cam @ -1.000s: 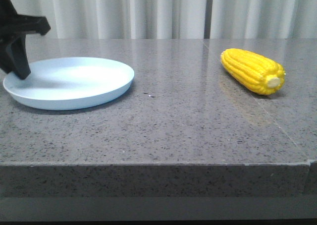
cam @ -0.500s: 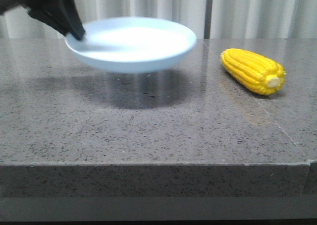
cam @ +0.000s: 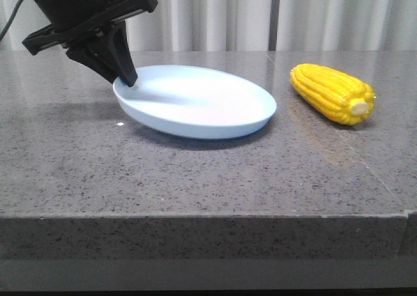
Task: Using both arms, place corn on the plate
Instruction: 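Grip the plate rim with the left gripper and drag it toward the corn, then release the plate and lift the left gripper away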
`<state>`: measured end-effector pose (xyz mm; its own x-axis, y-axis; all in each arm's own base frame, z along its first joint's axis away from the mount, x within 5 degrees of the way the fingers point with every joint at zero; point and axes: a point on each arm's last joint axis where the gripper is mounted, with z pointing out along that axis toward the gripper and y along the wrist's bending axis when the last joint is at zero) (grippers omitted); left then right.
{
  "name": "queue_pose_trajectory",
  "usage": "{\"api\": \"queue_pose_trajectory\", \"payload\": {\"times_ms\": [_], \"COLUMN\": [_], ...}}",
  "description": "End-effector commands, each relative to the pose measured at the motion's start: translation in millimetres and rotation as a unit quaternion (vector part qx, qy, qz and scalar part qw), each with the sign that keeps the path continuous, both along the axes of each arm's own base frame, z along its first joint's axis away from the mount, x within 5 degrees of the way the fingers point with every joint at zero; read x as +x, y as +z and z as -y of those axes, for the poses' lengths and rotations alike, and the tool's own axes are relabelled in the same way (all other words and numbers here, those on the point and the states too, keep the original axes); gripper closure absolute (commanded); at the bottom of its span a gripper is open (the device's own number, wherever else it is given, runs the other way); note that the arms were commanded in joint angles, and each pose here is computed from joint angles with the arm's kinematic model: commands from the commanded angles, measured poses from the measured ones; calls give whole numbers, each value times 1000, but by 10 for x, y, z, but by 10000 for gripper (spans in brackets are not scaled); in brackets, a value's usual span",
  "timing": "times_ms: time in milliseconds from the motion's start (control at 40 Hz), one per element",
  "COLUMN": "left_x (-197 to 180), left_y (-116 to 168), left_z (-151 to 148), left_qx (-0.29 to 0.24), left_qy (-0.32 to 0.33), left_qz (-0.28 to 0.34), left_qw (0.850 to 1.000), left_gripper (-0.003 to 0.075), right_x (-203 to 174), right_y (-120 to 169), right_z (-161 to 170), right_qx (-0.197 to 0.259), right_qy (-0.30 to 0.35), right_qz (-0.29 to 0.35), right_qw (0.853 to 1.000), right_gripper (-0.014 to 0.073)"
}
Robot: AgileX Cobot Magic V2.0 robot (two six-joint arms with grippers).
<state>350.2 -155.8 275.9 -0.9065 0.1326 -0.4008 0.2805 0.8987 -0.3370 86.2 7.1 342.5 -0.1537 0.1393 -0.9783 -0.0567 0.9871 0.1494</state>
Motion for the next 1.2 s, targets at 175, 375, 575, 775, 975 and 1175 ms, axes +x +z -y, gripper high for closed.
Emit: {"api": "queue_pose_trajectory", "payload": {"times_ms": [175, 375, 575, 775, 975, 1175], "left_x": [-66, -249, -497, -866, -1494, -2183], "left_y": [488, 855, 897, 833, 748, 616], "left_z": [-118, -481, -818, -941, -1095, -1270], "left_qx": [-7, 47, 91, 79, 53, 56], "left_qy": [7, 31, 77, 92, 105, 103], "left_qz": [97, 167, 197, 277, 381, 456], "left_qw": [995, 984, 973, 953, 917, 882], "left_gripper": [520, 556, 720, 741, 741, 741], "right_x": [8, 8, 8, 8, 8, 8], "right_y": [168, 168, 167, 167, 164, 162], "right_z": [16, 16, 15, 15, 15, 15], "right_qx": [0, 0, 0, 0, 0, 0], "right_qy": [-9, -9, -9, -9, -8, -8], "right_qz": [47, 47, 46, 46, 44, 43], "right_qw": [999, 999, 999, 999, 999, 999], "right_gripper": [-36, -36, -36, -36, -36, -36]}}
